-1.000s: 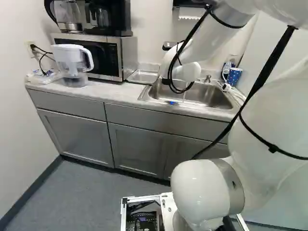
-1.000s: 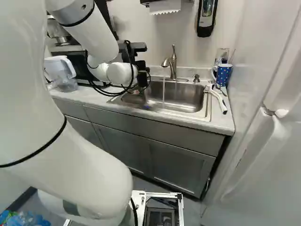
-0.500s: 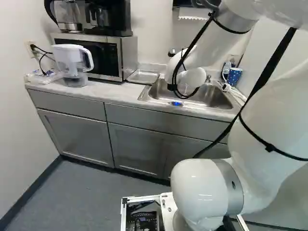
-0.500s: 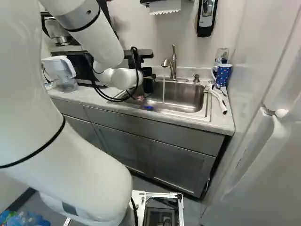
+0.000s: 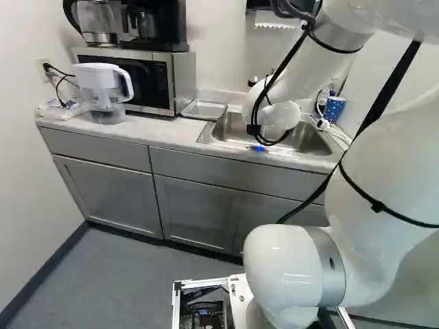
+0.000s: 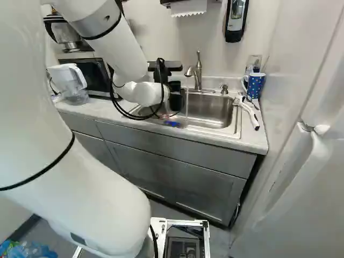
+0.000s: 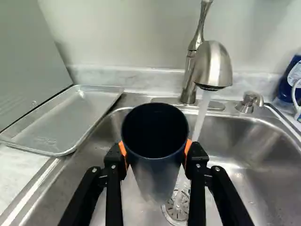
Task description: Rinse the cup and place it in the tray
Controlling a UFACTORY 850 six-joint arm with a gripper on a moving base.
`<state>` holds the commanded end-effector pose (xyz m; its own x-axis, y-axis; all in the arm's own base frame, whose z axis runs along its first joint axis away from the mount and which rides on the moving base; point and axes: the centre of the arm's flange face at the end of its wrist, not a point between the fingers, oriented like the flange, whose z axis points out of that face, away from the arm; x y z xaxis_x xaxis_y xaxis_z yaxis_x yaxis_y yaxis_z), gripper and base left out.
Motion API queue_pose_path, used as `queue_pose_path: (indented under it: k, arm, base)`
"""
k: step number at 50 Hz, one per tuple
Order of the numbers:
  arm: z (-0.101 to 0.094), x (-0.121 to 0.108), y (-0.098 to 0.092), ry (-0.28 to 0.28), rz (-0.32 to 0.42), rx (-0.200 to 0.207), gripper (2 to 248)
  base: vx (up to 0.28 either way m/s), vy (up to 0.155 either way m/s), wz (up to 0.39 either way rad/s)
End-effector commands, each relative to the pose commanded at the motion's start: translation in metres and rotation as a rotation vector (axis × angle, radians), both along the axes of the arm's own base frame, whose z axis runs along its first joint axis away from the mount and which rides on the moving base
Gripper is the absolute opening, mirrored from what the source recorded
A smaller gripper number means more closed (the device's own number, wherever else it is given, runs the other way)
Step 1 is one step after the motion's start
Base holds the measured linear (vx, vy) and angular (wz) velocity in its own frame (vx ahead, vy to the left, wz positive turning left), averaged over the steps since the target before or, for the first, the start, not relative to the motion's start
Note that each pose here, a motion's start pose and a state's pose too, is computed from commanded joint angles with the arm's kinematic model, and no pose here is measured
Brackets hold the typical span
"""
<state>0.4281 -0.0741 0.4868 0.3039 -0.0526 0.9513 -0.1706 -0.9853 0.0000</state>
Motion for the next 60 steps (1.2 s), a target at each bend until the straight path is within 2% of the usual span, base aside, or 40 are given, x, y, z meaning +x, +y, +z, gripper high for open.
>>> queue_pose_path:
  k: [20, 47, 60]
  arm:
    - [0.0, -0.001, -0.026, 0.0, -0.06, 0.0, 125]
    - [0.001, 0.015, -0.067, 0.002, -0.137, 0.0, 125]
    - [0.001, 0.017, -0.068, 0.002, -0.138, 0.0, 125]
  base:
    - [0.0, 0.0, 0.0]
    - [0.0, 0.0, 0.0]
    - [0.0, 0.0, 0.0]
